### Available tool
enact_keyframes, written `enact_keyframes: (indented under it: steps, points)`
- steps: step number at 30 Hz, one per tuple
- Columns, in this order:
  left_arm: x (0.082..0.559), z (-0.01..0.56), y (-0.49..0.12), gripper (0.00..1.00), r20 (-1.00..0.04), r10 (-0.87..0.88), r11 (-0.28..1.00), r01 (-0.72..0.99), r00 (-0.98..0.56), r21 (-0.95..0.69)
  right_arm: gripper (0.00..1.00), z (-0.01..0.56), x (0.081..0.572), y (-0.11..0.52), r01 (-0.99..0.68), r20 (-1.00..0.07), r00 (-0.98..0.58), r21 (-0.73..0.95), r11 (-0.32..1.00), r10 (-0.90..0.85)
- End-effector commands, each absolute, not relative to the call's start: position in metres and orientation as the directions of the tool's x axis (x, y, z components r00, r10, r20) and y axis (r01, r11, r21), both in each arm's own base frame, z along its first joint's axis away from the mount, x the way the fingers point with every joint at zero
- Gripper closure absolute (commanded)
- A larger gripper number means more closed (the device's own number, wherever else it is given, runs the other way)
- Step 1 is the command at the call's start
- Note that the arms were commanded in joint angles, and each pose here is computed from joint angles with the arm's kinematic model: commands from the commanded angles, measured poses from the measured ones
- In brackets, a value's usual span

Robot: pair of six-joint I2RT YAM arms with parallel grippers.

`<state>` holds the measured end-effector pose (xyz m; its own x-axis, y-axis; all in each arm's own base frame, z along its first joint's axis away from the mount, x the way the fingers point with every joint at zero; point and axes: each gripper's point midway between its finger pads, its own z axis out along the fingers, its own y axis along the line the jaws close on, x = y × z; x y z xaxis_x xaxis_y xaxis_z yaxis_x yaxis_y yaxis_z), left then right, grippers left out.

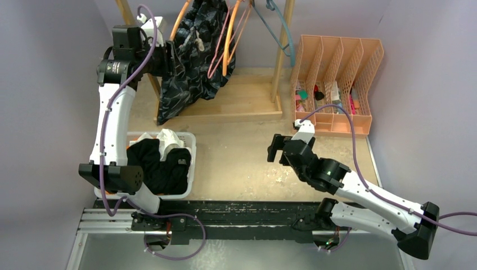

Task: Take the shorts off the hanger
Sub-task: Pick up the hanger from the clothes rod.

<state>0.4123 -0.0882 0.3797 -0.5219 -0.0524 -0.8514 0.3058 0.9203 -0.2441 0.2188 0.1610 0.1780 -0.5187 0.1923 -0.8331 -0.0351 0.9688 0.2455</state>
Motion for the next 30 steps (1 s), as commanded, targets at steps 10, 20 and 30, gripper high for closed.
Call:
enact_keyframes:
  steps: [10,20,30]
  points:
    - [0.424,0.415,-0.092,0.44,-0.895,-0.101,0.908,0.327,-0.435,-0.261,0.01,0.195,0.226,0.154,0.035,-0.844,-0.459,0.296,0.954,0.279]
    - [0.435,0.442,-0.084,0.53,-0.942,-0.162,0.923,0.294,-0.293,-0.250,0.01,0.183,0.222,0.144,0.069,-0.839,-0.473,0.268,0.961,0.268]
    - [0.412,0.473,-0.104,1.00,-0.955,-0.206,0.864,0.419,-0.214,-0.280,0.01,0.178,0.221,0.144,0.076,-0.834,-0.479,0.271,0.960,0.273]
